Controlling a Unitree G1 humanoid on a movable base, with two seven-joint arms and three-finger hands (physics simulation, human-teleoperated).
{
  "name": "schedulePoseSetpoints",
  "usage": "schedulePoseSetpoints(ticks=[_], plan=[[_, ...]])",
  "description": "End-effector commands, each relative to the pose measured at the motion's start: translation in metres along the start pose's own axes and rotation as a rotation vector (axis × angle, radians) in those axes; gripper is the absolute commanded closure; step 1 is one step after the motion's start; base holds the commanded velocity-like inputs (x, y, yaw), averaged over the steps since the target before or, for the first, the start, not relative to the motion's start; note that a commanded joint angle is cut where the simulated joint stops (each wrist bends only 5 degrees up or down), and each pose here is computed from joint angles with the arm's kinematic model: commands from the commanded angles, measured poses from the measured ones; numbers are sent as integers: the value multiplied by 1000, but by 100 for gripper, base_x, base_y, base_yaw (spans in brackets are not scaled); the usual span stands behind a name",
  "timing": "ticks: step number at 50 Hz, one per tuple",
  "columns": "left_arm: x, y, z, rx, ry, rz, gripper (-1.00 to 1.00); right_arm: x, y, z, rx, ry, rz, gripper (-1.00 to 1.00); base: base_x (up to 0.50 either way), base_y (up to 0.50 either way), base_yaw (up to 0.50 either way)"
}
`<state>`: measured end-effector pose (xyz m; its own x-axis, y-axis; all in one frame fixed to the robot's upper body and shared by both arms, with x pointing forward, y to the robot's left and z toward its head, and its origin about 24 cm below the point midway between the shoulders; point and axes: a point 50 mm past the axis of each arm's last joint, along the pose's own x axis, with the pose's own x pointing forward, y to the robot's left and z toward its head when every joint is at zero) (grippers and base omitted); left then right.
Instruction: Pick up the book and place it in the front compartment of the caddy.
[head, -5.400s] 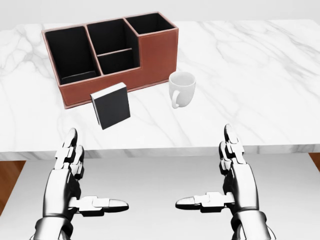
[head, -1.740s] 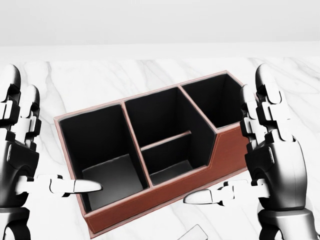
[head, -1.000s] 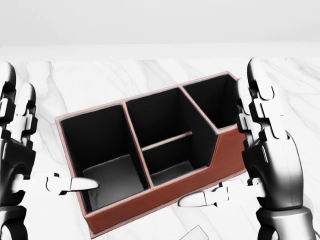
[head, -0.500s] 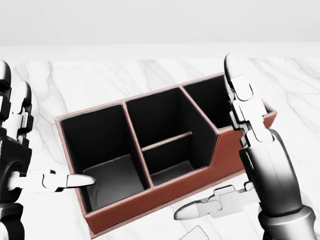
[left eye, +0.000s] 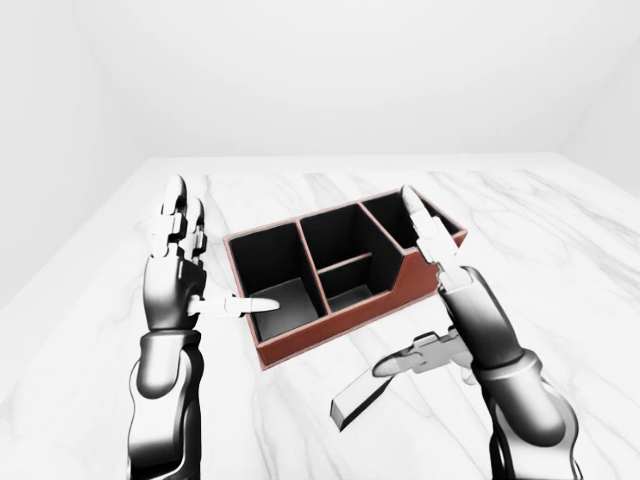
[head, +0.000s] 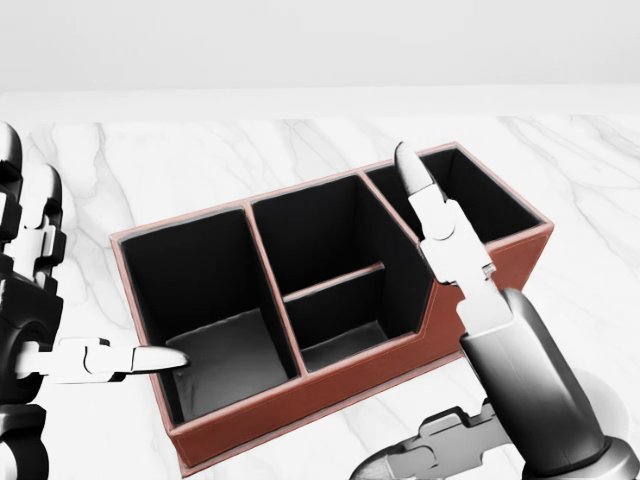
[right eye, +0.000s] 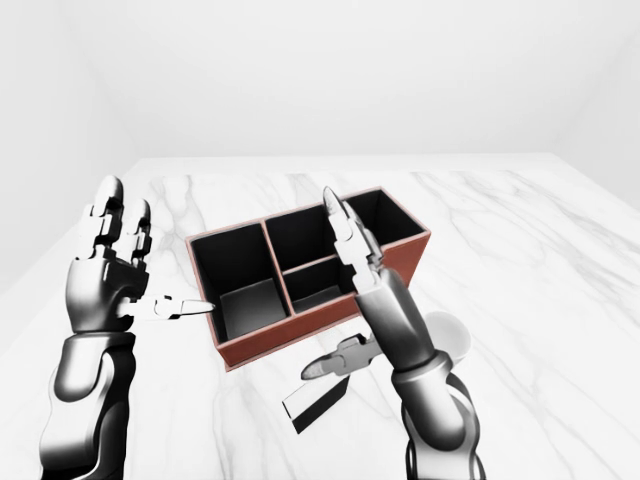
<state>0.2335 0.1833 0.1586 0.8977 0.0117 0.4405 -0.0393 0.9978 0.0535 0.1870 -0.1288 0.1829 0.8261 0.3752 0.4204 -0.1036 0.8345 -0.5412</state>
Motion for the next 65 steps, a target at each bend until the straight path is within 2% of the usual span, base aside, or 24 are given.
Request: schedulePoseSetpoints(ticks=[1,26,58,65], plan=[[0,0,-2,1,11,1,-100,-7,2,5,-58,17,44,-100,0,0,0],[0,0,-6,1,24,1,-100,-20,10,19,-121,33,118,-100,0,0,0],[-1,0,-4,4,16,1,-100,-33,20,-13,-168,239,134,-100,0,0,0],[0,1,-4,4,19,3,-100,-35,23,-15,-199,231,148,-100,0,0,0]])
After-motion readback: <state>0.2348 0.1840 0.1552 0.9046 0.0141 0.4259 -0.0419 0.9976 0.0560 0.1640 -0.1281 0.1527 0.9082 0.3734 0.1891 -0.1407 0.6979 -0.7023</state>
